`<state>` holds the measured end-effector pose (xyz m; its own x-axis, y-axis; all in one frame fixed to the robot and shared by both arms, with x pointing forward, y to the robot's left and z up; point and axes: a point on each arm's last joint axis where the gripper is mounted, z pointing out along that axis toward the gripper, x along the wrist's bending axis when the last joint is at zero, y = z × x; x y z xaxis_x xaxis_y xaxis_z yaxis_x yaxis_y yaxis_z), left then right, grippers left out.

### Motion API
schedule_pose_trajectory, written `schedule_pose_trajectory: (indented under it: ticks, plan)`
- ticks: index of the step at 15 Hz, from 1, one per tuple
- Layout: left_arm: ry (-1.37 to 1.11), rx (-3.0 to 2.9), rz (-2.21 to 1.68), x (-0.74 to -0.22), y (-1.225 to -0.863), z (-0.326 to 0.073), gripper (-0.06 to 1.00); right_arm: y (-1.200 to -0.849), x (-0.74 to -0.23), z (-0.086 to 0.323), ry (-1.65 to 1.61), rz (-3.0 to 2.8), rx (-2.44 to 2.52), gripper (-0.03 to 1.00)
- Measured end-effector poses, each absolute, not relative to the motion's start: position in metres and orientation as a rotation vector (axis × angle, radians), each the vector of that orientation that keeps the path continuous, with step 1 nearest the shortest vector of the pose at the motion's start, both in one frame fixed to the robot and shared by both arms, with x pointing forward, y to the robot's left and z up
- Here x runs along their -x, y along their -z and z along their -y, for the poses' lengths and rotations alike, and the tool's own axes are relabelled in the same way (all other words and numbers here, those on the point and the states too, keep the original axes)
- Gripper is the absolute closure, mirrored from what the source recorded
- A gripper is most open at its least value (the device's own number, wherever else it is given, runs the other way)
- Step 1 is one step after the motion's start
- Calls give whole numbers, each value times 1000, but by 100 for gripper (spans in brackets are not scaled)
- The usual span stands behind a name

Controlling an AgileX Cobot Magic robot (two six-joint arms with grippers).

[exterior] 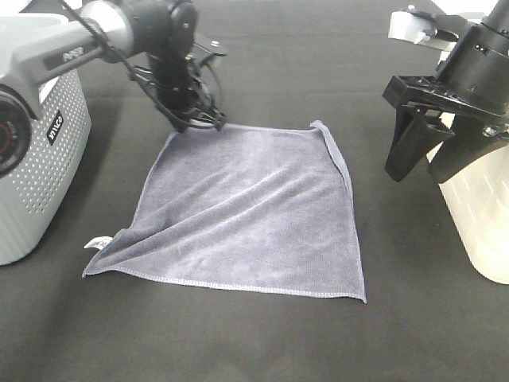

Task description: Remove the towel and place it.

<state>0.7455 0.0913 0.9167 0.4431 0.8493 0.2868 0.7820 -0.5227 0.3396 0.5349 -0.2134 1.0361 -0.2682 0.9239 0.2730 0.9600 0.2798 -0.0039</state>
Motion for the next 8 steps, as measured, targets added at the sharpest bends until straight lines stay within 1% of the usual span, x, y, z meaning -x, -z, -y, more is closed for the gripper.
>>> schedule_pose_trajectory:
  ticks: [4, 8]
  plan:
    - [-702, -2473, -1440, -756, -919, -103, 94, -1036, -535, 213, 237, 2327, 1746, 38]
    - [-735, -2428, -1410, -761, -921, -105, 94, -1036, -535, 213, 237, 2327, 1746, 38]
